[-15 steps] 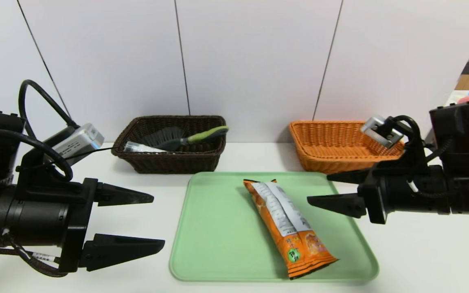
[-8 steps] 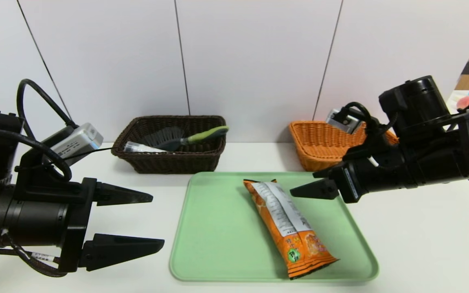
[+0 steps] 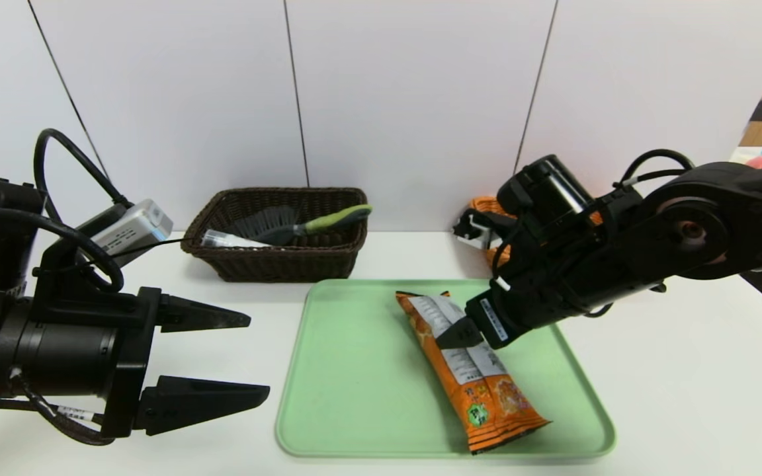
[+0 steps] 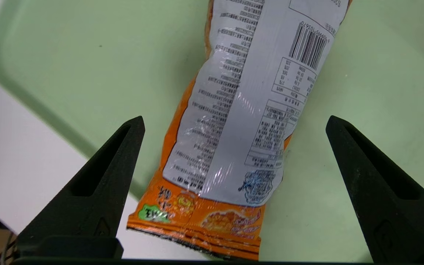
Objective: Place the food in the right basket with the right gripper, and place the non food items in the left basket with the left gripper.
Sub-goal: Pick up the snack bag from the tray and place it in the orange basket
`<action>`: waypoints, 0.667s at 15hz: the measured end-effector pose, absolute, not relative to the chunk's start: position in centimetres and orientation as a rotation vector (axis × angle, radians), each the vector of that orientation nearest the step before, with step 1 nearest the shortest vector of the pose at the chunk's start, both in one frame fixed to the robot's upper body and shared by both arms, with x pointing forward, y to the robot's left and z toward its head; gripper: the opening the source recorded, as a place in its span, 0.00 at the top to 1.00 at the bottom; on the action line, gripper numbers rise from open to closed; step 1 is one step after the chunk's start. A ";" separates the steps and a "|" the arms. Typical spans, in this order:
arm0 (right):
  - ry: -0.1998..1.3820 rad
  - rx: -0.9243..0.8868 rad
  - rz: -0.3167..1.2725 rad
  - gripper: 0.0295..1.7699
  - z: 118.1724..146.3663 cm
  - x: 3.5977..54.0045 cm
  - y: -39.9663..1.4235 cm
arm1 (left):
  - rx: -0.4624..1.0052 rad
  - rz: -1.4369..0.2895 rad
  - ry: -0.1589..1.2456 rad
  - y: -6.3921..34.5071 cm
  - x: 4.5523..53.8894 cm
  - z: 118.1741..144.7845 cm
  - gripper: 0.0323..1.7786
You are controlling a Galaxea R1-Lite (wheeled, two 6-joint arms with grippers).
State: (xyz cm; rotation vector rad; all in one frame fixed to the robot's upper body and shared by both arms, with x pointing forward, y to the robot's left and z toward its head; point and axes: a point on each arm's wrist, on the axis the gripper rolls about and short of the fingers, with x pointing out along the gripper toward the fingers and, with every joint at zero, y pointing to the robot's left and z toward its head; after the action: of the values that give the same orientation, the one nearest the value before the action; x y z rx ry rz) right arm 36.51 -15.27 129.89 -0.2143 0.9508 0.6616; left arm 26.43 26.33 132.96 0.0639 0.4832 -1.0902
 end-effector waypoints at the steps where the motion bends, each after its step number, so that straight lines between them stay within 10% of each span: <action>1: 0.960 -0.234 0.641 0.04 129.5 36.6 -14.9 | 0.064 -1.090 0.481 26.3 26.4 133.0 0.05; 10: 1.018 -0.291 0.623 0.04 127.0 37.2 -13.2 | 0.072 -1.094 0.477 26.3 26.4 133.0 0.05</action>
State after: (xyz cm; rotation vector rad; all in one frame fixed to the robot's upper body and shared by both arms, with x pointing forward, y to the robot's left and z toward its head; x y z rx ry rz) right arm 37.17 -13.19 126.96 -0.2908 1.0181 0.6231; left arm 26.43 26.33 132.96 0.0720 0.4774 -1.0936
